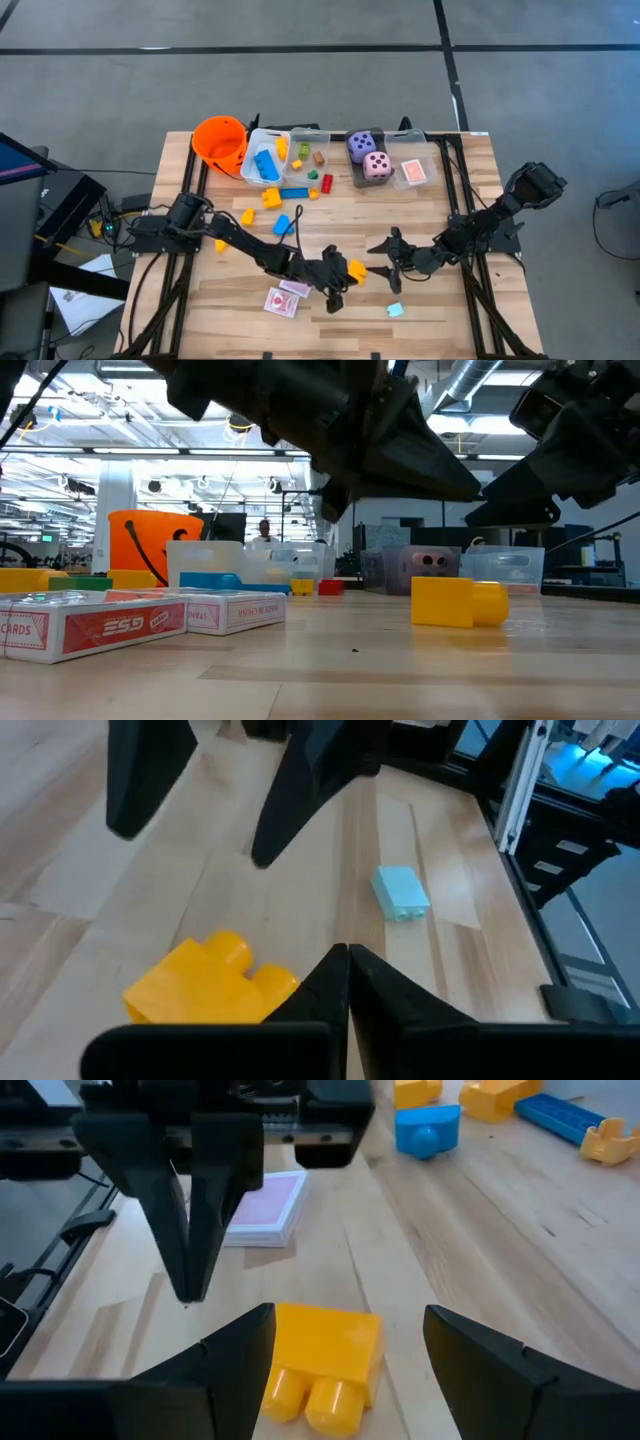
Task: Pick & Place Toys
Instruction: Put the large yellow game piece into the white bin
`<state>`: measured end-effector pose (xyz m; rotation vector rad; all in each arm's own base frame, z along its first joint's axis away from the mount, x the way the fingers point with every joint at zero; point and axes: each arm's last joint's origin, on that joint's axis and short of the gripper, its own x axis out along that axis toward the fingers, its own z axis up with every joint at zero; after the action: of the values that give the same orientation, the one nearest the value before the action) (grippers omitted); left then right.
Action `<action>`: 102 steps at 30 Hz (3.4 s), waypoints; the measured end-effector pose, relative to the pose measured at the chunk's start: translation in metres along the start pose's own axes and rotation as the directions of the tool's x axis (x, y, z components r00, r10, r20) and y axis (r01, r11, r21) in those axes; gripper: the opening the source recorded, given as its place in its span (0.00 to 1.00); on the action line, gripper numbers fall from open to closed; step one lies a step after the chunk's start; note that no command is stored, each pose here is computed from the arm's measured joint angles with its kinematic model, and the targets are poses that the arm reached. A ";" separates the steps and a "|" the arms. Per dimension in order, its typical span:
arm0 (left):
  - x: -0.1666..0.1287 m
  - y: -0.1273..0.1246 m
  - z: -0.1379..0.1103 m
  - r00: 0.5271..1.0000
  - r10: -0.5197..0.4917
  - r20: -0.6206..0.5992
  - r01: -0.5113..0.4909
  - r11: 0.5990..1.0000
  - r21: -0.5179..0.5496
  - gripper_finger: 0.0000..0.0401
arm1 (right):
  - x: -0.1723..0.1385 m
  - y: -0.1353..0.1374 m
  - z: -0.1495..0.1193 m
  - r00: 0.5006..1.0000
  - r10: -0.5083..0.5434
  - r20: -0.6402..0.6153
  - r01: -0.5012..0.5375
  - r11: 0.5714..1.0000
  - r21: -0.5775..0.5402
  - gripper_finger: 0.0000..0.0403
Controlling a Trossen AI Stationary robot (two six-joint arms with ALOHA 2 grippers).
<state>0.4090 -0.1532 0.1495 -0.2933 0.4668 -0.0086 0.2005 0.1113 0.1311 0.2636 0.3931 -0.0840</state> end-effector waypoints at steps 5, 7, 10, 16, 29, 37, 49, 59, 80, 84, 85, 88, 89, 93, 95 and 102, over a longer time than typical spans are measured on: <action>0.017 0.003 -0.019 0.999 -0.033 0.007 0.033 0.999 -0.007 0.00 | 0.000 0.000 0.000 1.000 -0.001 0.000 0.001 1.000 0.001 0.62; 0.020 0.004 -0.023 0.999 -0.037 0.015 0.037 0.999 -0.009 0.00 | 0.000 0.000 0.000 1.000 -0.001 0.000 0.001 1.000 0.001 0.62; 0.023 0.005 -0.026 0.999 -0.041 0.023 0.041 0.999 -0.015 0.00 | 0.000 0.000 0.000 1.000 -0.001 0.000 0.001 1.000 0.000 0.62; 0.024 0.008 -0.038 0.997 0.001 -0.072 -0.004 0.999 -0.032 0.00 | 0.000 0.000 0.000 1.000 -0.002 -0.002 0.002 1.000 -0.001 0.62; 0.013 0.032 -0.036 0.951 0.226 -0.210 -0.224 0.974 0.038 0.00 | -0.001 0.001 -0.002 1.000 0.004 -0.017 -0.004 1.000 -0.013 0.62; 0.009 0.045 -0.024 0.930 0.317 -0.189 -0.313 0.948 0.048 0.00 | -0.002 0.001 -0.004 0.999 0.002 -0.033 -0.003 1.000 -0.025 0.62; 0.007 0.048 -0.031 0.905 0.345 -0.249 -0.334 0.938 0.087 0.00 | -0.016 0.018 -0.019 0.995 0.066 -0.078 -0.070 0.996 -0.050 0.62; 0.006 0.047 -0.031 0.906 0.336 -0.256 -0.325 0.942 0.086 0.00 | -0.014 0.011 -0.019 0.998 -0.024 -0.065 0.020 0.998 -0.055 0.62; 0.002 0.056 -0.019 0.902 0.349 -0.254 -0.319 0.936 0.151 0.01 | -0.013 0.008 -0.023 0.991 -0.020 -0.129 0.025 0.999 0.032 0.96; 0.001 0.061 -0.012 0.903 0.356 -0.241 -0.332 0.933 0.137 0.00 | -0.012 0.006 -0.021 0.993 -0.053 -0.104 0.055 0.998 0.023 0.93; 0.001 0.062 -0.011 0.905 0.355 -0.236 -0.332 0.934 0.133 0.00 | -0.012 0.006 -0.021 0.994 -0.059 -0.095 0.061 0.998 0.016 0.90; 0.002 0.065 -0.010 0.901 0.361 -0.238 -0.339 0.932 0.131 0.00 | -0.012 0.005 -0.021 0.993 -0.080 -0.082 0.083 0.996 0.028 0.86; 0.002 0.065 -0.010 0.901 0.362 -0.239 -0.340 0.931 0.131 0.00 | -0.012 0.005 -0.021 0.993 -0.081 -0.081 0.085 0.995 0.046 0.85; 0.002 0.065 -0.010 0.901 0.363 -0.239 -0.340 0.931 0.131 0.00 | -0.013 0.005 -0.022 0.993 -0.080 -0.086 0.085 0.995 0.060 0.83; 0.002 0.065 -0.010 0.901 0.362 -0.238 -0.340 0.931 0.131 0.00 | -0.013 0.006 -0.022 0.993 -0.076 -0.088 0.081 0.995 0.053 0.83; 0.002 0.065 -0.010 0.902 0.362 -0.237 -0.340 0.932 0.130 0.00 | -0.013 0.006 -0.022 0.993 -0.077 -0.088 0.081 0.995 0.050 0.84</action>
<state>0.4023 -0.0937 0.1222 -0.1191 0.7720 0.2893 0.1812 0.1234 0.1180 0.3055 0.4871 -0.1615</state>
